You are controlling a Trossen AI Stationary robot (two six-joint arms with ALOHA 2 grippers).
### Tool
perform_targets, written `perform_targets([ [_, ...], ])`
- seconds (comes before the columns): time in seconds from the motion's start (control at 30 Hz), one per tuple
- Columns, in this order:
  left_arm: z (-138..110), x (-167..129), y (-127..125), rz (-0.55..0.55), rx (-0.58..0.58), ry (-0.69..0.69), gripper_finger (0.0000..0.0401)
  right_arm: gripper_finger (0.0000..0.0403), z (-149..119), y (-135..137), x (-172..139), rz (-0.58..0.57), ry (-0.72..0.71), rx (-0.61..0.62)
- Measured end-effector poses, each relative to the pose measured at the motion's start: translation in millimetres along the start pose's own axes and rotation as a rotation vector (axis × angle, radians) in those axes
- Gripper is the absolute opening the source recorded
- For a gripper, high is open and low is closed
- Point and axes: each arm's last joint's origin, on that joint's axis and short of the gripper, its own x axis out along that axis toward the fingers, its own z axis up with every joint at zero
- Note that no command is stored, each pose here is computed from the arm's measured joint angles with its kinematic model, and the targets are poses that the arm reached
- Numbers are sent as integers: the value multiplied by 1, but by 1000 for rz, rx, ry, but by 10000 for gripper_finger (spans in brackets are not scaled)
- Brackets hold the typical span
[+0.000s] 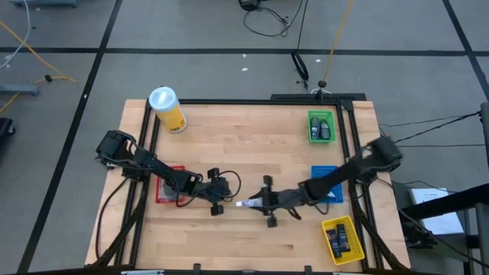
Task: Pick & Place Travel size toiletries
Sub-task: Put the toothpaste into the blue bin
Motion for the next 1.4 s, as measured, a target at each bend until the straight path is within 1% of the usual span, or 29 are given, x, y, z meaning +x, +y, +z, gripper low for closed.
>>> perform_targets([
  [0.07, 0, 0, 0, 0, 0, 0, 21, 139, 10, 4, -20, -62, 60, -10],
  [0.13, 0, 0, 0, 0, -1, 0, 21, 139, 20, 6, -41, -124, 92, 24],
  [0.3, 0, 0, 0, 0, -1, 0, 21, 139, 33, 9, -97, -275, 159, 196],
  [0.4, 0, 0, 0, 1, -1, 1, 21, 139, 34, 8, -131, -288, 204, 325],
  [0.5, 0, 0, 0, 1, -3, 1, 21, 139, 30, 3, -162, -289, 303, 465],
  [0.67, 0, 0, 0, 1, -5, 1, 21, 139, 17, -11, -205, -297, 564, 721],
  [0.8, 0, 0, 0, 1, -8, 1, 21, 139, 8, -22, -229, -396, 702, 859],
  [0.93, 0, 0, 0, 1, -8, 1, 21, 139, 1, -31, -242, -554, 741, 911],
  [1.0, 0, 0, 0, 2, -8, 1, 21, 139, -2, -34, -244, -626, 734, 910],
  [1.07, 0, 0, 0, 2, -8, 1, 21, 139, -8, -34, -241, -674, 715, 897],
  [1.13, 0, 0, 0, 1, -8, 1, 21, 139, -16, -34, -237, -705, 710, 890],
  [1.23, 0, 0, 0, 1, -11, 1, 21, 139, -31, -32, -230, -722, 713, 879],
  [1.3, 0, 0, 0, 1, -12, 1, 21, 139, -34, -30, -225, -724, 715, 868],
  [1.4, 0, 0, 0, 2, -12, 1, 21, 139, -37, -26, -218, -738, 677, 875],
])
